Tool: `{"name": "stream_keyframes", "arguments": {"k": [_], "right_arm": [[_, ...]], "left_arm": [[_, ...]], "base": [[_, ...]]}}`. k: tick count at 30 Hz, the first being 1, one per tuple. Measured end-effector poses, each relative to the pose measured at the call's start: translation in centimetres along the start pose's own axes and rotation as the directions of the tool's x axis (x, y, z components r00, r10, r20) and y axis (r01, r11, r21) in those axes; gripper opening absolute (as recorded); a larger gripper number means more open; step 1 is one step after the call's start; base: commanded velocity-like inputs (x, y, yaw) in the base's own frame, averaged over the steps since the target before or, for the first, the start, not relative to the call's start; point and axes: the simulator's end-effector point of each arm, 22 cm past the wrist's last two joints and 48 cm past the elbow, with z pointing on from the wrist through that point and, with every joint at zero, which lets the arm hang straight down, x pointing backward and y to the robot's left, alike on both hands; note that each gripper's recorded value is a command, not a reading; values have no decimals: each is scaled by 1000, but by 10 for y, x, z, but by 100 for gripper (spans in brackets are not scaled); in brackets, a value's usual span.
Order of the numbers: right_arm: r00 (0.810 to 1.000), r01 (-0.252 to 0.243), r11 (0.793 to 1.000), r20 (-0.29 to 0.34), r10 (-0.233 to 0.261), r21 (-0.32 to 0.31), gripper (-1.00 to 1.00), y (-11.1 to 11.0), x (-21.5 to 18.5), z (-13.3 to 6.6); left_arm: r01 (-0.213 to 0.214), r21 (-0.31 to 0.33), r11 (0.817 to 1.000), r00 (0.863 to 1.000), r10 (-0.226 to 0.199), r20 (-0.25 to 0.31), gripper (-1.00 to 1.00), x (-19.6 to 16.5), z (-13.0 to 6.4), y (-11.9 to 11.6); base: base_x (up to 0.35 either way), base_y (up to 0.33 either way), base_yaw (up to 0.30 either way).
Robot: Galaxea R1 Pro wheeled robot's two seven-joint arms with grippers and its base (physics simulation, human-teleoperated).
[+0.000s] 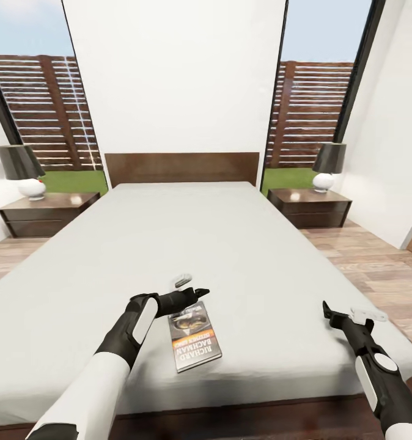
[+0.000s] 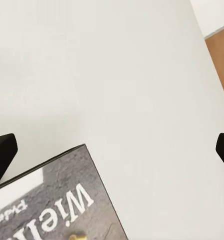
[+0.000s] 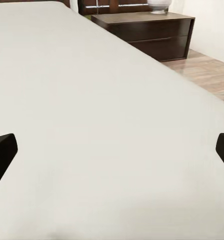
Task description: In the bedroom, move the book from the bed onto either nightstand, and place the two sandals side by side next to the bed.
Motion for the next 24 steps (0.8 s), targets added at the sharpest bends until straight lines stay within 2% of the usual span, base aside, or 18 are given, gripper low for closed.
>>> {"name": "stream_keyframes", "arguments": {"k": [18,24], "right_arm": [[1000,-1,1000,0,1,1,100,0,0,0],[1000,-1,1000,3,1,1,100,-1,-2,0]], "left_arm": [[0,0,1000,1000,0,0,100,0,0,0],[-2,1,1000,1000,2,2,100,-1,-1,-1]], "base": [[0,0,-5],[0,0,-180]]}}
